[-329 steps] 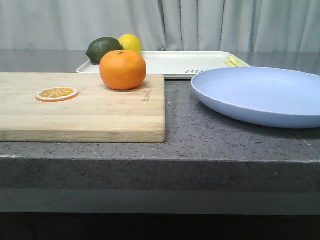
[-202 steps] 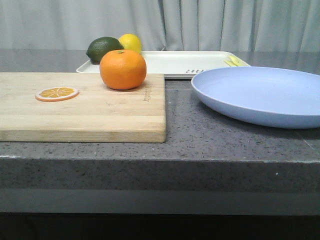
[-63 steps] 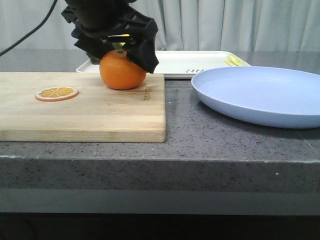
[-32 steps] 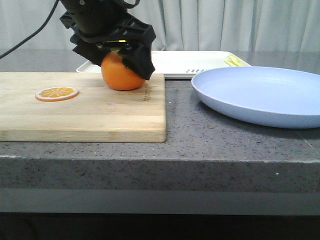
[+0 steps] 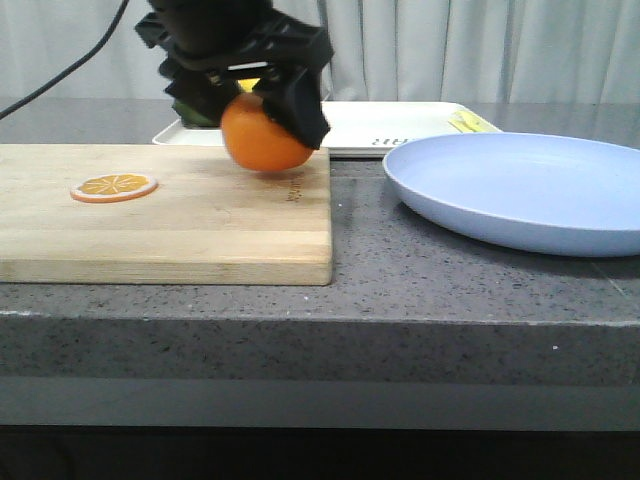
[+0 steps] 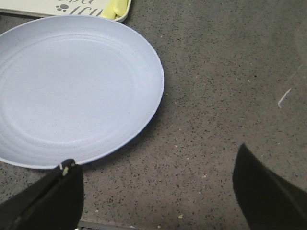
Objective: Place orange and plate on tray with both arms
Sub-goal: 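Lift the orange with the left gripper and set it on the blue plate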
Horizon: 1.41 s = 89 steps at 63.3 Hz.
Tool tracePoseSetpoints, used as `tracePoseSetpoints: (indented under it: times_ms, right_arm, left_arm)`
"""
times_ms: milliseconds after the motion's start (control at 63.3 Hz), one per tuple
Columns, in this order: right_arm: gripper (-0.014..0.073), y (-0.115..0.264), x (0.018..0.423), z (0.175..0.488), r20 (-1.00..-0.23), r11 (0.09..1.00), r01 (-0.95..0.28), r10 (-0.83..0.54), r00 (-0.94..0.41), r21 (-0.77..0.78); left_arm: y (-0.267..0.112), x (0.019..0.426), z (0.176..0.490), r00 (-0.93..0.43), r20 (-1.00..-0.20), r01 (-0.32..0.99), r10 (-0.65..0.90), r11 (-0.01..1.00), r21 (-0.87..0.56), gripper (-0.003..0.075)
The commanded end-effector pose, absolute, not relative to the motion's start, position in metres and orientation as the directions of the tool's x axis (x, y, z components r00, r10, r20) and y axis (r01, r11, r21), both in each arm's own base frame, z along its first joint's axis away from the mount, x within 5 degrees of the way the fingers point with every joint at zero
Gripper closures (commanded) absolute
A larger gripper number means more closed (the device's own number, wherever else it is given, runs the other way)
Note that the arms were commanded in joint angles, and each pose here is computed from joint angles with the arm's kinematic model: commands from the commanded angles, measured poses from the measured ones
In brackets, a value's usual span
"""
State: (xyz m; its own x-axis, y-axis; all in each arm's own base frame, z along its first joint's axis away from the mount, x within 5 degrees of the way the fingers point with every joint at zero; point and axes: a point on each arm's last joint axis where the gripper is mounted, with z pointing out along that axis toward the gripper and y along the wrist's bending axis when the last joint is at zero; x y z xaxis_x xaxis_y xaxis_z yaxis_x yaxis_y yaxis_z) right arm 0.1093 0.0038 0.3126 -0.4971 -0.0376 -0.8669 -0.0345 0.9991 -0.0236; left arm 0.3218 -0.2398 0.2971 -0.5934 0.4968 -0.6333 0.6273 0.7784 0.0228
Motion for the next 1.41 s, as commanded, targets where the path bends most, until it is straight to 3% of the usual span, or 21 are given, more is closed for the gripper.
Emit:
tracePoseSetpoints:
  times_ms: [0,221,663,963,1169,1390]
  right_arm:
    - [-0.0042,0.004,0.114,0.328,-0.907,0.998,-0.040,-0.055,-0.418,-0.041]
    - [-0.0042,0.004,0.114,0.328,-0.907,0.998,-0.040,-0.055,-0.418,-0.041]
    - [-0.0042,0.004,0.114,0.328,-0.907,0.998,-0.040,-0.055,-0.418,-0.041]
    - [-0.0042,0.004,0.114,0.328,-0.907,0.998,-0.040,-0.055,-0.418,-0.041]
    - [-0.0042,0.004,0.114,0.328,-0.907,0.998,-0.040,-0.055,-0.418,-0.041]
    - [-0.0042,0.004,0.114,0.328,-0.907,0.998,-0.040,-0.055,-0.418,-0.041]
  left_arm:
    - [-0.258,0.308,0.345,-0.471,-0.772,0.662,0.426,0.749,0.010,0.0299]
    - [-0.307,0.296,0.356,-0.389,-0.810,0.738,0.439,0.675,0.012,0.0299]
    - [-0.384,0.298,0.330,-0.337,-0.813,0.806,0.475,0.592,0.012,0.0299]
    - [-0.393,0.302,0.318,-0.343,-0.802,0.810,0.489,0.587,0.011,0.0291]
    - [-0.393,0.302,0.318,-0.343,-0.802,0.810,0.489,0.587,0.011,0.0141]
    - [-0.395,0.300,0.319,-0.368,-0.807,0.809,0.462,0.587,-0.032,0.0130]
